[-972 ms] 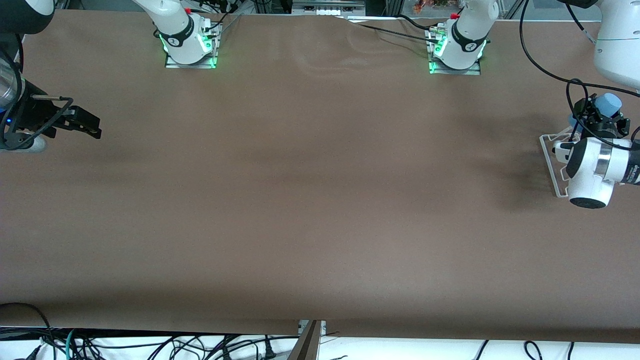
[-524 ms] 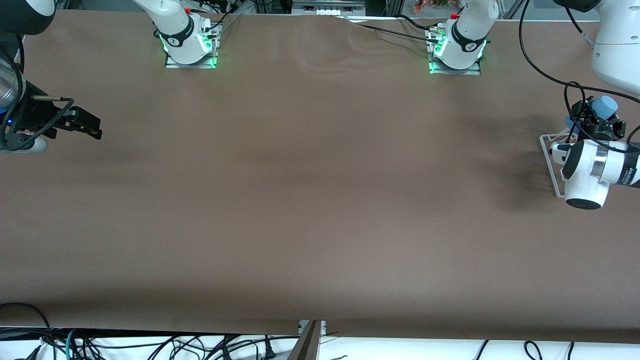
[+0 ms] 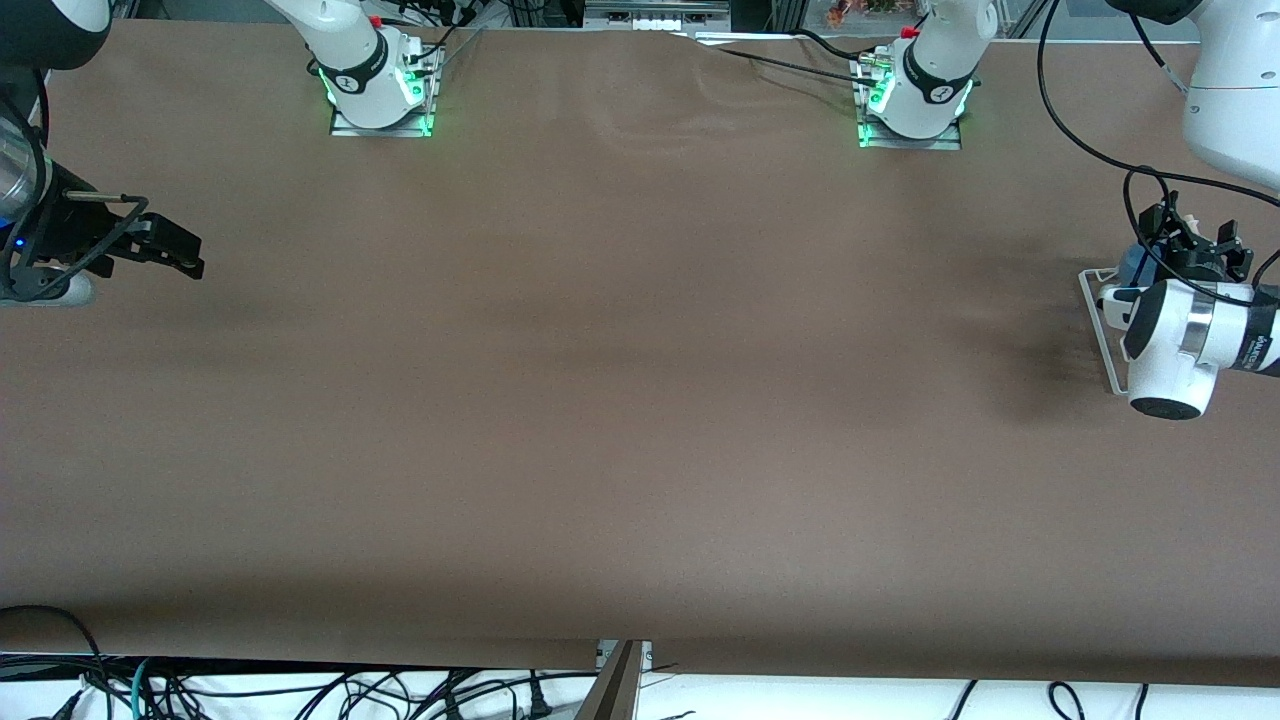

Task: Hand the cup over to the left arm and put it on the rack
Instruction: 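Lower the cup into the wire rack with the left gripper while the right gripper retracts, then open the left gripper and release the cup in the rack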

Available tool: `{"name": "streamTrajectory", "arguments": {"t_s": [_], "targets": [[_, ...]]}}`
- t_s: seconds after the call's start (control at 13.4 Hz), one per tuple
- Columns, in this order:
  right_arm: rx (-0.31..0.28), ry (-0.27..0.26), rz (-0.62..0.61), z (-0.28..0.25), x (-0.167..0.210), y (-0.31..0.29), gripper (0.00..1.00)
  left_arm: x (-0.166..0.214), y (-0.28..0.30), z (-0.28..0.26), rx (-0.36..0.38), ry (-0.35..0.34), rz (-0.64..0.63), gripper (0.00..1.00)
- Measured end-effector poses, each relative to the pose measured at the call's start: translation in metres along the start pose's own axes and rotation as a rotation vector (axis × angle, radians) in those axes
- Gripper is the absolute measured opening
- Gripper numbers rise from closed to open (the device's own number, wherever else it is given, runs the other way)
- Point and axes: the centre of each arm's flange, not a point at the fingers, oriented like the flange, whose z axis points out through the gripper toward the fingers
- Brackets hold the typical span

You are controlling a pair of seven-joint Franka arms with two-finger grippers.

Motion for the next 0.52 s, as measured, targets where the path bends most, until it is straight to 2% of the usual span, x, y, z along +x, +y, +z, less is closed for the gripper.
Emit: {"name": "streamTrajectory", "arguments": {"t_s": [0.3,0.52], "targets": [[0.000,0.000,0.000,0.000,0.000,0.000,1.00,-0.027,-0.001,-0.019,-0.016,0.034,-0.035,1.00],[0.000,0.001,0.000,0.000,0.000,0.000,1.00,-0.074,0.009,-0.063,-0.097,0.225,-0.027,1.00]]}}
